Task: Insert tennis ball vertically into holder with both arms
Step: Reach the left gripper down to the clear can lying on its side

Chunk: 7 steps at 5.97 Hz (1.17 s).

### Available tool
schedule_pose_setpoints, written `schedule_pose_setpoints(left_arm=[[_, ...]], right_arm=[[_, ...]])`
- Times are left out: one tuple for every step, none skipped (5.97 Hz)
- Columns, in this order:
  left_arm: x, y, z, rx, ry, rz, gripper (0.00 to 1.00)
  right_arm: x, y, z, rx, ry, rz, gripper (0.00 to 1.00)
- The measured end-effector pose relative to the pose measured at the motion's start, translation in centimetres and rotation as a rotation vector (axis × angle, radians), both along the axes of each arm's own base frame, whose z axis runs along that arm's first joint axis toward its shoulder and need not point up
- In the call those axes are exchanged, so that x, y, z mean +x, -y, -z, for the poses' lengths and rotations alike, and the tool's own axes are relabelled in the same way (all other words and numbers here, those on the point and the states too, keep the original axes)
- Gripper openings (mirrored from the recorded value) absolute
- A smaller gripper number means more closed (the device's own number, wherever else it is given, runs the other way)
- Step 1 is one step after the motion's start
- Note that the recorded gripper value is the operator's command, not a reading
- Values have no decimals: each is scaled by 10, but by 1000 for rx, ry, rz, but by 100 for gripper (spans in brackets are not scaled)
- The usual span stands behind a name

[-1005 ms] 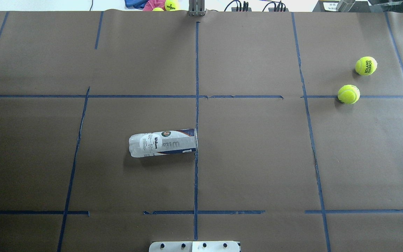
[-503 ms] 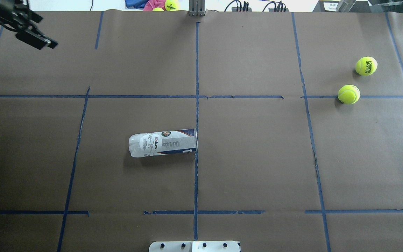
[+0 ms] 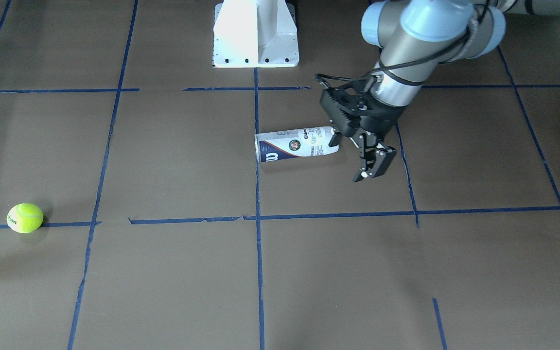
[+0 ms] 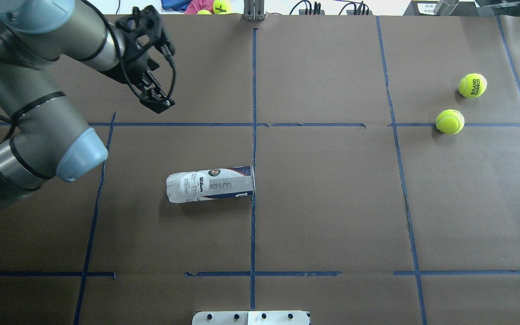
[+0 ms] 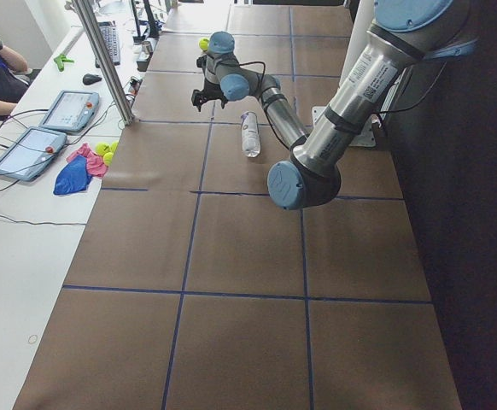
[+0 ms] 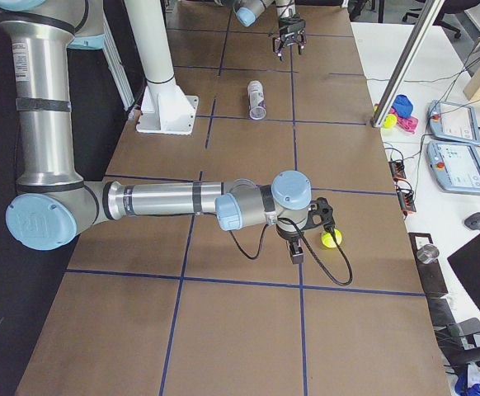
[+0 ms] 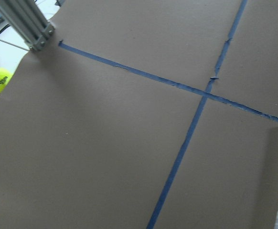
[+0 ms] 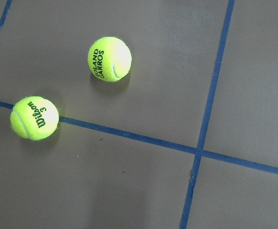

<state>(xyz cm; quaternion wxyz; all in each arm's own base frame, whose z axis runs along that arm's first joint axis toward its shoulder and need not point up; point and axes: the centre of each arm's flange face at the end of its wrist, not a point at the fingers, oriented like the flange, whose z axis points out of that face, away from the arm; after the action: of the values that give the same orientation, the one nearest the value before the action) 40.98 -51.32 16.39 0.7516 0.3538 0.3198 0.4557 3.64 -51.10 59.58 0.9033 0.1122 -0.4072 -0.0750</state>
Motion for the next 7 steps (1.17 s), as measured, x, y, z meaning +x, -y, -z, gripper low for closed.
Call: schedule_pose_setpoints(left_arm=[[50,-35,34,13,94,-19,100],[90,-63,59,19,181,-44,100],[126,-78,71,10,257,-71,100],[166,-88,70,6,332,-92,100],[196,-101,60,15,390,-107,100],[211,-108,51,21,423,-121,100],[219,-110,42,26,447,-134,100]], right_arm=[[-1,0,0,-1,-1,1,100],[-1,1,-1,-1,-1,2,100],[-2,1,-1,-2,-2,3,100],[-3,1,-1,-7,-1,0,100],[-4,1,-1,-13,-1,-4,100],[-4,1,-1,-16,-1,-5,100],[-4,1,-1,-17,0,-5,100]])
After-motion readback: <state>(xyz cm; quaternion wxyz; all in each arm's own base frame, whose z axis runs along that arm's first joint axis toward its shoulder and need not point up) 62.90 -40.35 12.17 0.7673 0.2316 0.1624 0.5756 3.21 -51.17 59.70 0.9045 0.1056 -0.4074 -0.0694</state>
